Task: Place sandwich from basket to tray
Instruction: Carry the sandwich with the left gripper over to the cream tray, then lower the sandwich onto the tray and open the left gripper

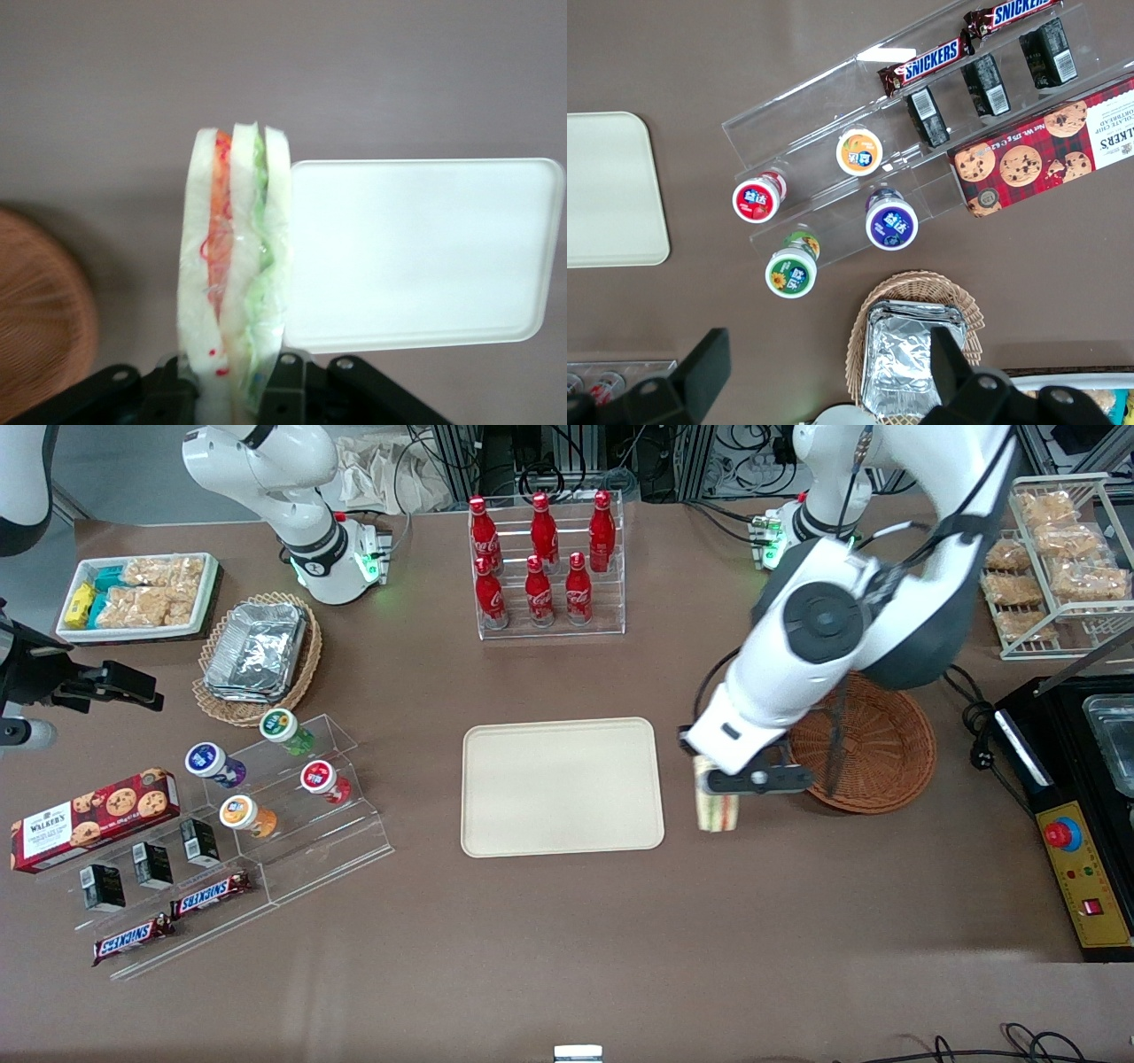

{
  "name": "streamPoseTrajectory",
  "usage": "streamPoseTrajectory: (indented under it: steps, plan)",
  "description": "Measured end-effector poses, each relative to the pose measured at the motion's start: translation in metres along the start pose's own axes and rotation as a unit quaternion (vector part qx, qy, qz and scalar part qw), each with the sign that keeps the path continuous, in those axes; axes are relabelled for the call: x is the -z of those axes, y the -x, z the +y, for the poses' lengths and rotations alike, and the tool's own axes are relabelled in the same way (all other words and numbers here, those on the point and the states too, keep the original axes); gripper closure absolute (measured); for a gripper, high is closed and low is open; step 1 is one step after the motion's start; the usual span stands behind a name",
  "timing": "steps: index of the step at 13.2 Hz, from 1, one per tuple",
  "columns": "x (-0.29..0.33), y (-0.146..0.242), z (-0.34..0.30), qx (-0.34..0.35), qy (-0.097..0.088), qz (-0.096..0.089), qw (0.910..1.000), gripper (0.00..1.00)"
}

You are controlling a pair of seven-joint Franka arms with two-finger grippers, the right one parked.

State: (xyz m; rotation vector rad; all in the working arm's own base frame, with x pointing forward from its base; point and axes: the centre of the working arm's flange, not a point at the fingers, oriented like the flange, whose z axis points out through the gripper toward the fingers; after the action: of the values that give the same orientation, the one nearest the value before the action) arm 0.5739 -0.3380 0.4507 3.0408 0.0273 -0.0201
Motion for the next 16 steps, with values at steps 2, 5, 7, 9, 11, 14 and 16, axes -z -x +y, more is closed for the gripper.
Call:
streamPoseTrajectory:
  steps: [2,5,7,9,11,14,16]
  plan:
    - [-0.054,0.010,0.032,-0.007,0.011,0.004,0.9999,0.79]
    - [-0.119,0.022,0.048,-0.020,0.004,-0.016,0.9997,0.79]
    - [-0.146,0.022,0.043,-0.026,-0.007,-0.022,0.9994,0.79]
    - [-0.169,0.027,0.039,-0.029,-0.011,-0.032,0.9990,0.79]
    - [-0.189,0.034,0.038,-0.032,-0.009,-0.037,0.9988,0.79]
    - [-0.215,0.053,0.057,-0.036,-0.026,-0.033,0.9985,0.80]
    - [-0.227,0.060,0.065,-0.036,-0.032,-0.026,0.9985,0.74]
